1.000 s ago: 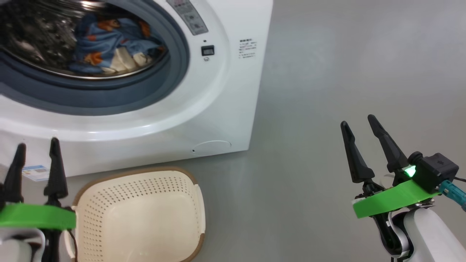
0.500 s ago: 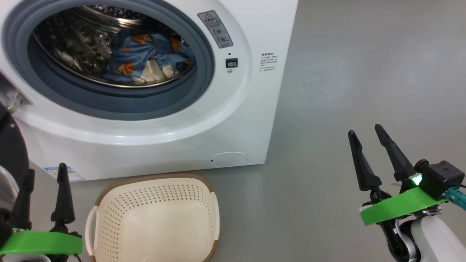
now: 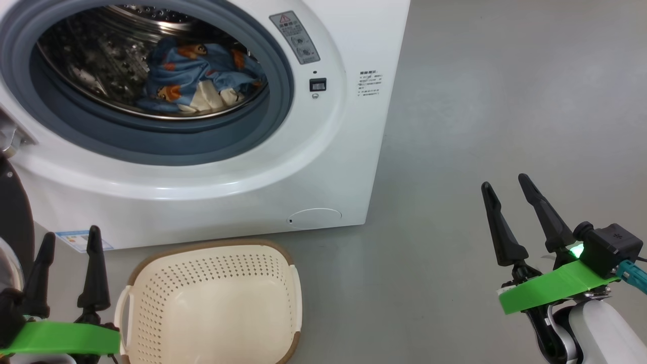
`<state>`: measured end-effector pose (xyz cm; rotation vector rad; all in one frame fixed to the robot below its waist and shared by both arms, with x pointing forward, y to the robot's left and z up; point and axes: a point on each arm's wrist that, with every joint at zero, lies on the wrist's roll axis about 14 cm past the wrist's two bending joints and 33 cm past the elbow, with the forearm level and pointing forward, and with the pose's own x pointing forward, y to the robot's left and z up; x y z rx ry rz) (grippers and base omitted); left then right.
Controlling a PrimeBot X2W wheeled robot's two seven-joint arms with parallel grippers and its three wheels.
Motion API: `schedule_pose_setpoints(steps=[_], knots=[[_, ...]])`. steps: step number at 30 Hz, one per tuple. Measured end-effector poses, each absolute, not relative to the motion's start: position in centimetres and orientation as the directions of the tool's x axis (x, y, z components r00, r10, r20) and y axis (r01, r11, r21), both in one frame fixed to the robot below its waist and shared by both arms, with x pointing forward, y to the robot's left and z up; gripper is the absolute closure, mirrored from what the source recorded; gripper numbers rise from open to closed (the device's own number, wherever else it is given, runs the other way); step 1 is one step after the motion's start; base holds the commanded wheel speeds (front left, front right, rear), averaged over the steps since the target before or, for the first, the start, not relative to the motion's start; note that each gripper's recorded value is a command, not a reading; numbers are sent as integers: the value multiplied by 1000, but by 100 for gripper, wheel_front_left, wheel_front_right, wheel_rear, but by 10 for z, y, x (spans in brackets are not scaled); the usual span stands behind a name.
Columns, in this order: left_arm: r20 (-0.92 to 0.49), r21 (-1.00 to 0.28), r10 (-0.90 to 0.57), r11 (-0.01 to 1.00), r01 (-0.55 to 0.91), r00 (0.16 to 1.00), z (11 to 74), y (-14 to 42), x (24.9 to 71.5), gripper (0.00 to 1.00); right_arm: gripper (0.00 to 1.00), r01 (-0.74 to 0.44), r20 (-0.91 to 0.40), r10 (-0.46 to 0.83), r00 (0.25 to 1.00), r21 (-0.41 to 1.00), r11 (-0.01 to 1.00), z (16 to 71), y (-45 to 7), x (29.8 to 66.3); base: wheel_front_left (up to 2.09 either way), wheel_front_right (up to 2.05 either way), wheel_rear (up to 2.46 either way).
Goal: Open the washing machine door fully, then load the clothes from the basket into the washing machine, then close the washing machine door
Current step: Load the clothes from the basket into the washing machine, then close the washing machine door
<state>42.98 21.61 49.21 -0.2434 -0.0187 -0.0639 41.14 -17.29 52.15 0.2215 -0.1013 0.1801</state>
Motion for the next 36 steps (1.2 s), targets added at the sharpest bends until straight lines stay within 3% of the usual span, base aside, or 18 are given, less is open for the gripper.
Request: schedule_pose_setpoints(steps=[23,36], knots=[[35,-241,-68,968,75,997,495,214,427,0,0,-193,129,169,977,208,959,525,-172,409,-3,3,0],[35,-245,-71,967,77,997,495,212,427,0,0,-190,134,165,977,209,959,528,-174,407,-135,135,0]])
